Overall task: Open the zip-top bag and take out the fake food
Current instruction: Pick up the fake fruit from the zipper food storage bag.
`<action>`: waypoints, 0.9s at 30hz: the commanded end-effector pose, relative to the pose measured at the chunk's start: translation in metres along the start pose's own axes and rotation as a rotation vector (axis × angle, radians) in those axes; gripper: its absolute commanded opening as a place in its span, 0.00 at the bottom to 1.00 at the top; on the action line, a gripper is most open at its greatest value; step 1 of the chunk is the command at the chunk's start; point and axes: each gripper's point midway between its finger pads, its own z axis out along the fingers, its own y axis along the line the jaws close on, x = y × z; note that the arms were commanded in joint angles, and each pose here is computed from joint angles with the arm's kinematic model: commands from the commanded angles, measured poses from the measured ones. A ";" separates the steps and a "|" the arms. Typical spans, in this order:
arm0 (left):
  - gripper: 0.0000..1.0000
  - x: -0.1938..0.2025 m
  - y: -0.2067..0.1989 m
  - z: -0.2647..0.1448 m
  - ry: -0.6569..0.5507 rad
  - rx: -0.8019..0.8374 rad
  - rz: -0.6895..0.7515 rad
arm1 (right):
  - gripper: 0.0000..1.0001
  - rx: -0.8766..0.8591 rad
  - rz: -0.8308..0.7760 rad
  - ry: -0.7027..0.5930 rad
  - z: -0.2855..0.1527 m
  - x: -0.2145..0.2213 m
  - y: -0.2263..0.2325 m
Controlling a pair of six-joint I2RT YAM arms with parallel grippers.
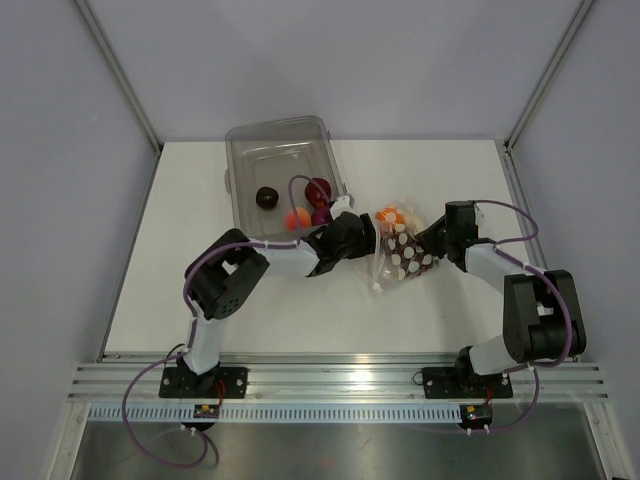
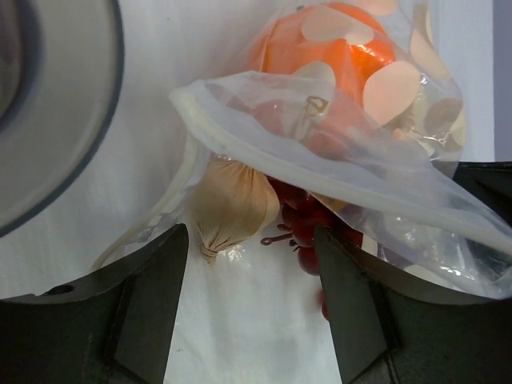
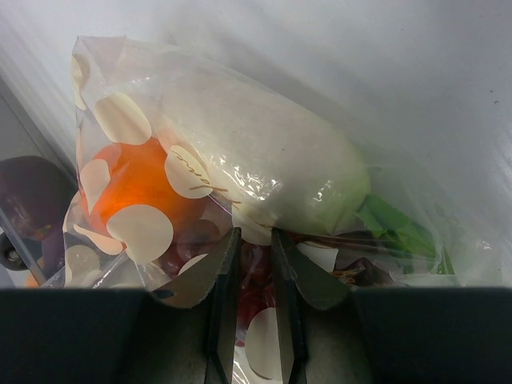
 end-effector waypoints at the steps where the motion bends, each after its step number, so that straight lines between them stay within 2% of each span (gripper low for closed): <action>1: 0.68 -0.006 0.026 0.008 -0.049 -0.117 -0.004 | 0.29 0.033 -0.010 -0.002 0.000 0.001 -0.005; 14: 0.68 -0.005 0.039 0.028 -0.044 -0.234 0.049 | 0.29 0.025 -0.006 -0.001 -0.001 0.002 -0.003; 22: 0.46 -0.007 0.031 0.033 -0.049 -0.206 0.063 | 0.29 0.025 -0.008 -0.011 -0.005 0.000 -0.003; 27: 0.41 -0.013 0.022 0.025 -0.077 -0.192 0.088 | 0.29 0.025 -0.008 -0.012 -0.005 0.000 -0.003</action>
